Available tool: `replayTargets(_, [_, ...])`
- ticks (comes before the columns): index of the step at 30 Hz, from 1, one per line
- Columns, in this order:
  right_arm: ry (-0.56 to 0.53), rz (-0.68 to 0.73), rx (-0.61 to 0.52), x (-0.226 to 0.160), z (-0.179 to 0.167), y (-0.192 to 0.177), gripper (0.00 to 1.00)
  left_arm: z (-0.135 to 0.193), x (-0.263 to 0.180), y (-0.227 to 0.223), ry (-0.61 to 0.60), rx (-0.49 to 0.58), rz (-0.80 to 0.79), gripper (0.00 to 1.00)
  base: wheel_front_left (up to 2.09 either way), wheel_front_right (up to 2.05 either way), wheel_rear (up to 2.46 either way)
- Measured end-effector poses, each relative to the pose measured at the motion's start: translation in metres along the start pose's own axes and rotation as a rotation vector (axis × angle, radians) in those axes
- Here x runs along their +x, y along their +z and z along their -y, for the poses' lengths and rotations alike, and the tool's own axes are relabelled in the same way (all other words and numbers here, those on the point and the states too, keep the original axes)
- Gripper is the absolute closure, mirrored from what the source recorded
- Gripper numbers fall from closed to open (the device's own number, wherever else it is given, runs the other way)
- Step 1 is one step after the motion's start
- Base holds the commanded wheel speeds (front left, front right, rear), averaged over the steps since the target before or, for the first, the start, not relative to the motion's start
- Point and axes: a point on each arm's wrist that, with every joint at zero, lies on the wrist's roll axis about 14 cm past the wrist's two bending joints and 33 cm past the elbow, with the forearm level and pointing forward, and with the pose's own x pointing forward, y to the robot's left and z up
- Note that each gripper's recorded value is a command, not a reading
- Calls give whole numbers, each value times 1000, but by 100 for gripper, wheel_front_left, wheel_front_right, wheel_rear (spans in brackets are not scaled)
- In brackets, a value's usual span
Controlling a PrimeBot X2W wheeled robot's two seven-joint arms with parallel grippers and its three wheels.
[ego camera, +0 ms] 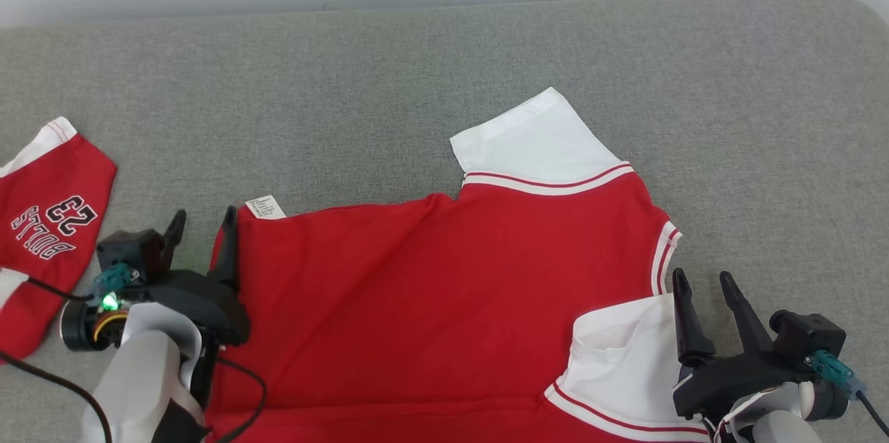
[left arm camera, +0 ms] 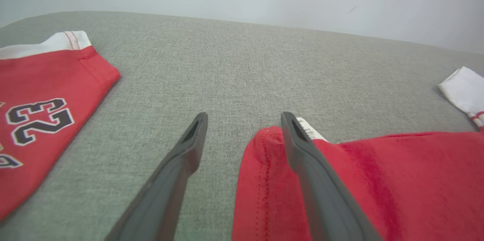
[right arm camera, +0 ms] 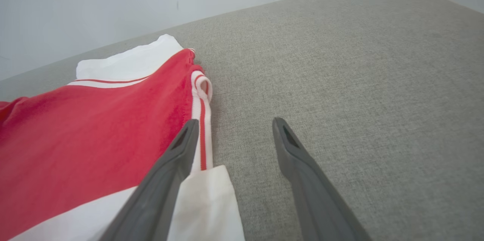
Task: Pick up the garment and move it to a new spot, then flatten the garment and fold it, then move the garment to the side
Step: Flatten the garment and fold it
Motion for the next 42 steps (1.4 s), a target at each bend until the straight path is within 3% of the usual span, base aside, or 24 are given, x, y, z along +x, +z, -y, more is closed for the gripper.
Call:
replayTargets(14, [16,-8,-2,-1,-6,-2,0,7,-9,-29,-18,14,-88,0,0,0,0])
replayTargets(18, [13,-10,-8,-2,-3,-3,0,15,-4,-23,-37,4,-74,24,0,0,0])
replayTargets(19, [12,-10,-8,-2,-3,-3,0,16,-2,-21,-41,4,-70,38,0,0,0])
replayTargets(23, [10,-15,-10,-2,-2,-4,0,18,-1,-23,-49,-6,-75,51,0,0,0])
replayTargets(25, [14,-15,-11,0,-2,-4,0,18,2,-23,-49,-5,-79,49,0,0,0])
replayTargets(27, [19,-6,-12,4,-3,0,0,17,2,-26,-47,-4,-90,36,0,0,0])
replayTargets(28, [22,-3,-13,5,-4,1,0,16,2,-29,-45,-4,-96,36,0,0,0])
replayTargets(33, [35,10,-8,11,-8,5,0,15,2,-35,-43,-1,-122,53,0,0,0])
replayTargets(34, [41,20,-11,13,-9,8,0,15,1,-38,-43,-1,-133,58,0,0,0])
replayTargets(35, [45,27,-11,14,-10,11,0,15,1,-39,-43,0,-137,71,0,0,0])
replayTargets(36, [51,32,-9,15,-12,13,0,15,2,-39,-43,0,-137,99,0,0,0])
replayTargets(42, [87,108,-24,31,-17,42,0,15,4,-33,-43,0,-121,100,0,0,0])
